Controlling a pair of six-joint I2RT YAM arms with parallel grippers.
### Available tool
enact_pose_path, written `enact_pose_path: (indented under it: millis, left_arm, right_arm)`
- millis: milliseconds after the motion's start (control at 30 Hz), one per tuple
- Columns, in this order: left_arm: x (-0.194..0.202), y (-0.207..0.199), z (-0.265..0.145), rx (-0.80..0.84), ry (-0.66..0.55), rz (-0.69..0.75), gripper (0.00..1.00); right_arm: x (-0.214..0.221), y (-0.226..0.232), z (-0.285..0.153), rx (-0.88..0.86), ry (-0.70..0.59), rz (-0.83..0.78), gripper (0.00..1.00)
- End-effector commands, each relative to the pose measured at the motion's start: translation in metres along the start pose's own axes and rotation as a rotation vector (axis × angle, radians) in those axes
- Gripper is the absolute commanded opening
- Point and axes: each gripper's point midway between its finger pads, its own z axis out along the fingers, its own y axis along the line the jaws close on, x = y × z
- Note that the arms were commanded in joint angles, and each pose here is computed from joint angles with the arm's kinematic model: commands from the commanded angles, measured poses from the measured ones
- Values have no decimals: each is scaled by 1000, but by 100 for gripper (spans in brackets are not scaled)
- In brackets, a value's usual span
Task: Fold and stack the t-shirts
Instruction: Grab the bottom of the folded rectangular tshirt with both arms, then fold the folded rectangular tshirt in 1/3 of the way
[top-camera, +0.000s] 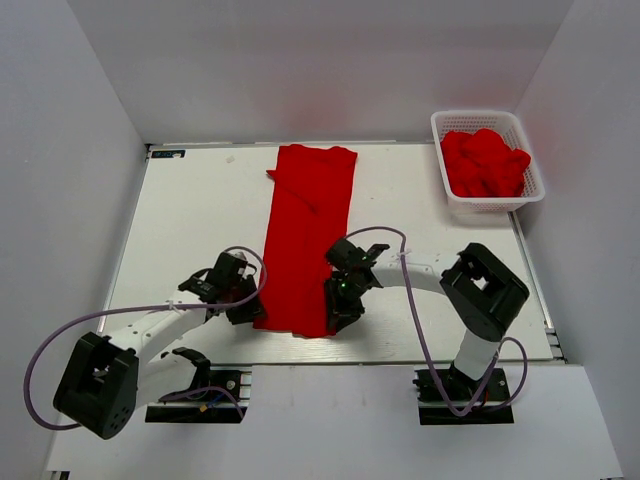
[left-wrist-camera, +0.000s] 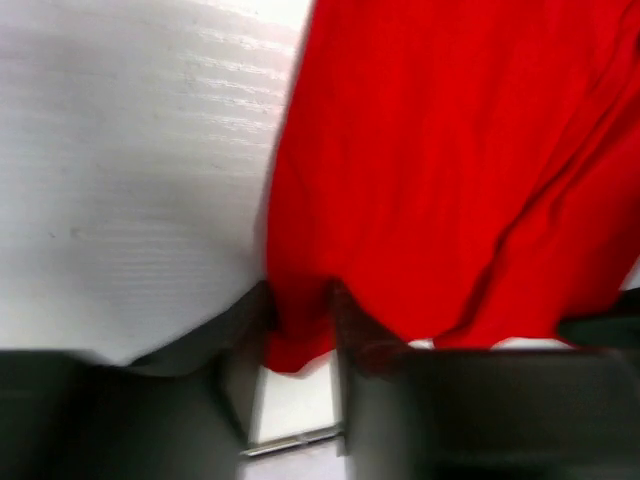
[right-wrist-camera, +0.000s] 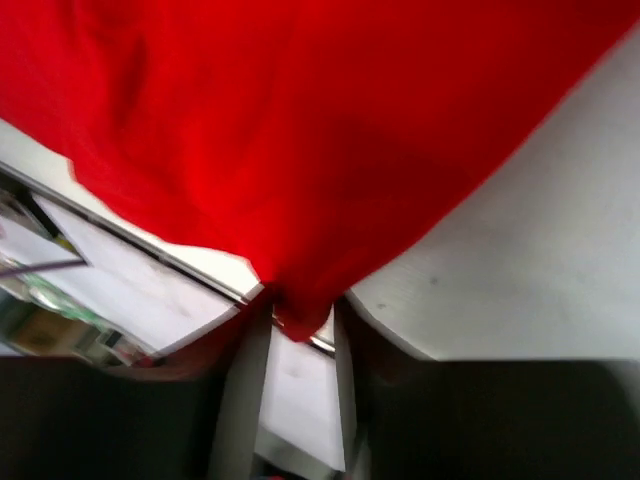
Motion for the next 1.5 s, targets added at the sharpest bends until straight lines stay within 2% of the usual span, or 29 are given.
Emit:
enact_pose_path:
  millis: [0,33,100,267,533,667,733,833,1100,1133,1333,1467]
  left_arm:
    - [36,34,8,-111,93,-1,37]
    - [37,33,8,-104,99,-2,20]
    - [33,27,4,-85,83,8,0]
    - [27,14,-12,-37,53,10,0]
    - [11,-19,-28,53,57,23,0]
    - [-17,-44,-38,103,-11,32,0]
    - [-40,-55,-44,125,-72,8,0]
    - [-65,-59,-46,68,-136,-7,0]
    - [-118,-74,-31,-11,-205,-7,0]
    - [-134,-81,-36,-6,-237,-5,0]
    - [-178,-86,-28,-40,-271,-14,0]
    - [-200,-96,-19,-9,-269,10,0]
  right_arm:
    - [3,2,5,-9,27,1,22]
    - [3,1,5,-9,26,5,0]
    - [1,1,2,-2,4,2,0]
    - [-5,6,-17,-8,-83,-16,0]
    - [-3,9,-36,-19,-123,-6,0]
    - [-17,17,-43,-15,-169,-12,0]
    - [-28,18,-46,0,-187,-17,0]
    - [-46,13,-51,51,-218,-11,0]
    - [-104,8,-69,56,-308,-31,0]
    - [-111,11,-70,48,-307,-34,0]
    - [-160,7,-87,47,-341,-23,0]
    - [-184,2,-97,40,-358,-20,0]
